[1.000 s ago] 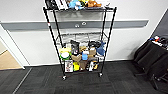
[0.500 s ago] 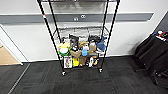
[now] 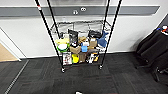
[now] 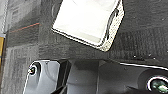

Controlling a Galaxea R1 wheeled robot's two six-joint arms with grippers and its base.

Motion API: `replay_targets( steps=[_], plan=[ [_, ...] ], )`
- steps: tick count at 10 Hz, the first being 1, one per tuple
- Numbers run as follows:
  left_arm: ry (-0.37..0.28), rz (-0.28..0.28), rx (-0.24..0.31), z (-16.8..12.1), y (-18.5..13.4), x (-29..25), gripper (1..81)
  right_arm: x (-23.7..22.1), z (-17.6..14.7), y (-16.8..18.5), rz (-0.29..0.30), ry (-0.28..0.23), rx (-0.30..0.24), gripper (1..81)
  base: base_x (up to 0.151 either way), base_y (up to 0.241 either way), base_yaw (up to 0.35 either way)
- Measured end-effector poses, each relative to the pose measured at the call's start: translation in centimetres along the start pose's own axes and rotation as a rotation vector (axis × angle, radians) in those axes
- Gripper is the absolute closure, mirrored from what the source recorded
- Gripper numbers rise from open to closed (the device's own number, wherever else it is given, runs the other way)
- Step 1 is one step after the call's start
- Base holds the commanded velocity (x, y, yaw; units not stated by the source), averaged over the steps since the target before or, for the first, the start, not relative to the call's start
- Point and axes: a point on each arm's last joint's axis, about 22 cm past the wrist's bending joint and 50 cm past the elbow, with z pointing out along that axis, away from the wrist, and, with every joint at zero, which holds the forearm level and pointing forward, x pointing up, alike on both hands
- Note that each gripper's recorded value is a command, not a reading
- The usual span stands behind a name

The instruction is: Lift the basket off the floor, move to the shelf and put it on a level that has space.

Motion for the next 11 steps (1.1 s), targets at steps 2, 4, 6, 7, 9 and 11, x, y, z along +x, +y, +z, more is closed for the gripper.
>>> replay_targets(
  steps=[2, 4, 6, 7, 9, 11],
  plan=[
    [0.017, 0.009, -0.001, 0.9, 0.0, 3.1, 1.0, 1.1, 1.2, 0.6, -0.010, 0.012, 0.002, 1.0, 0.000, 0.000, 0.000],
    [0.041, 0.026, -0.008, 1.9, 0.2, 6.2, 1.0, 2.1, 2.3, 1.6, -0.023, 0.015, 0.000, 1.0, 0.000, 0.000, 0.000],
    [0.040, 0.043, -0.011, 2.9, 0.5, 8.3, 1.0, 3.3, 3.4, 2.8, -0.036, 0.021, -0.004, 1.0, 0.000, 0.000, 0.000],
    [0.039, 0.056, -0.010, 3.4, 0.6, 9.9, 1.0, 3.6, 4.1, 2.9, -0.045, 0.004, 0.004, 1.0, 0.000, 0.000, 0.000],
    [0.024, 0.088, 0.003, 3.7, 0.5, 13.7, 1.0, 5.0, 5.3, 4.0, -0.059, 0.020, 0.001, 1.0, 0.000, 0.000, 0.000],
    [0.021, 0.123, 0.040, 3.2, -1.3, 17.2, 1.0, 6.0, 6.4, 5.4, -0.070, 0.030, -0.008, 1.0, 0.000, 0.000, 0.000]
  ],
)
